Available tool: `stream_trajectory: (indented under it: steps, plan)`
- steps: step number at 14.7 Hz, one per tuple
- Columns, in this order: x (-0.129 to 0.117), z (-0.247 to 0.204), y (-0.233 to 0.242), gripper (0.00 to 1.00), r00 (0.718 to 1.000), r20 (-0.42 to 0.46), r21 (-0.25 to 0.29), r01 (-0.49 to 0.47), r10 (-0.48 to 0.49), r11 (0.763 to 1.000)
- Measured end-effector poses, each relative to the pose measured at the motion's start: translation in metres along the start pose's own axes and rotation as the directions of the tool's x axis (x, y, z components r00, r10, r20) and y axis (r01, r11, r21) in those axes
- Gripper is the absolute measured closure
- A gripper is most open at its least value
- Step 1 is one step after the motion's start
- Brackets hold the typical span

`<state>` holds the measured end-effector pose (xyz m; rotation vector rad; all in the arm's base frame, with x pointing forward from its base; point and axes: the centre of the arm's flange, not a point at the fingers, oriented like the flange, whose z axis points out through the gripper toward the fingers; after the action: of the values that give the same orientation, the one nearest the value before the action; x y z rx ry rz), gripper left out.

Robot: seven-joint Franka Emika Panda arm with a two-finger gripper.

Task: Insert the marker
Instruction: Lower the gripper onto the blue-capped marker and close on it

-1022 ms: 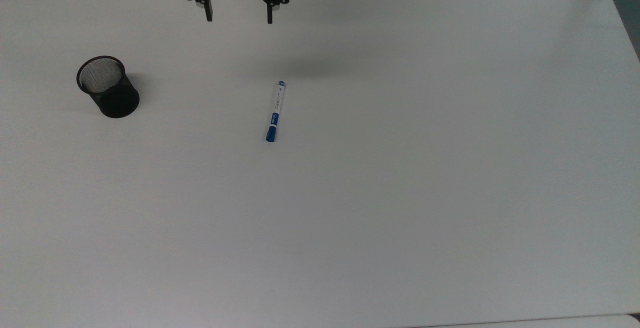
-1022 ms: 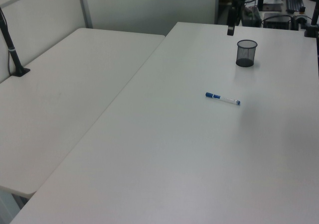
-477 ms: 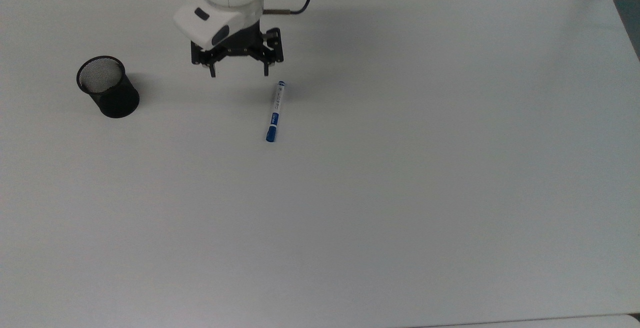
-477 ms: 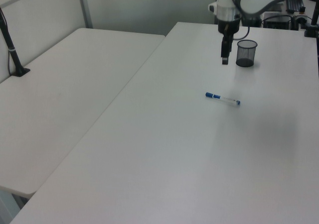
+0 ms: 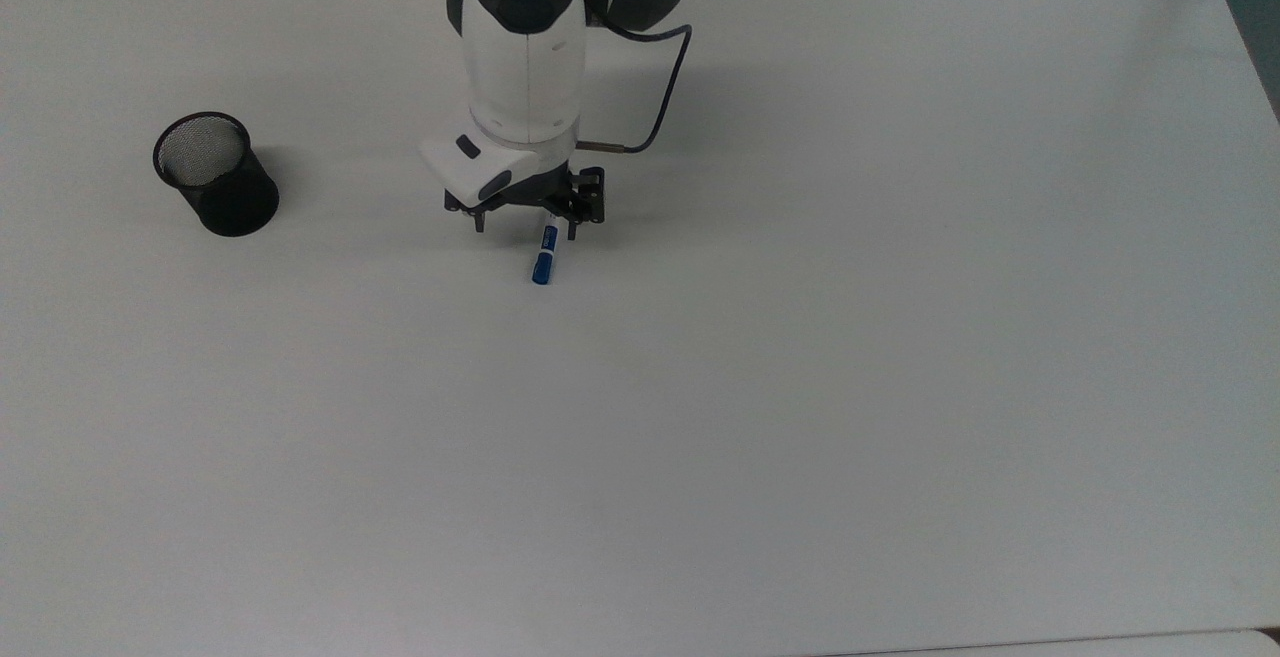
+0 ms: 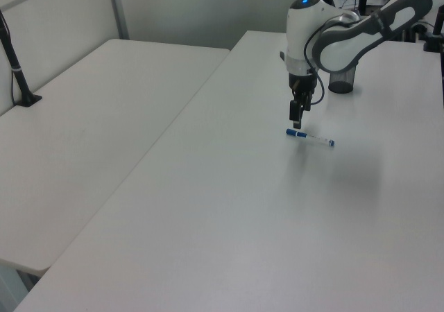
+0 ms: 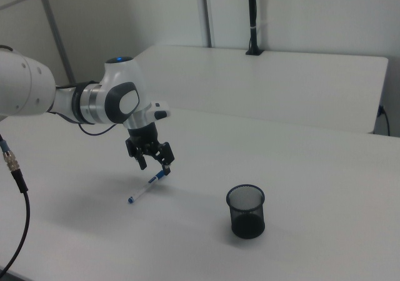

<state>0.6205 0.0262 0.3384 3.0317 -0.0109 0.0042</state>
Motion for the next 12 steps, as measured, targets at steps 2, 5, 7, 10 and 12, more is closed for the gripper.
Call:
stream_trajectory:
  steps: [2, 5, 7, 10, 12]
  plan:
    - [0.002, 0.009, -0.011, 0.11, 1.0, -0.004, 0.0, -0.029, 0.029, 1.0]
    - [0.004, 0.026, -0.017, 0.5, 0.998, -0.002, -0.004, -0.064, 0.064, 0.998]
    - [0.004, 0.031, -0.017, 0.64, 0.998, 0.0, -0.004, -0.068, 0.068, 0.998]
    - [0.005, 0.031, -0.017, 0.67, 0.998, -0.002, -0.009, -0.065, 0.065, 0.998]
    - [0.007, 0.028, -0.016, 0.84, 0.997, -0.009, -0.009, -0.07, 0.07, 0.997]
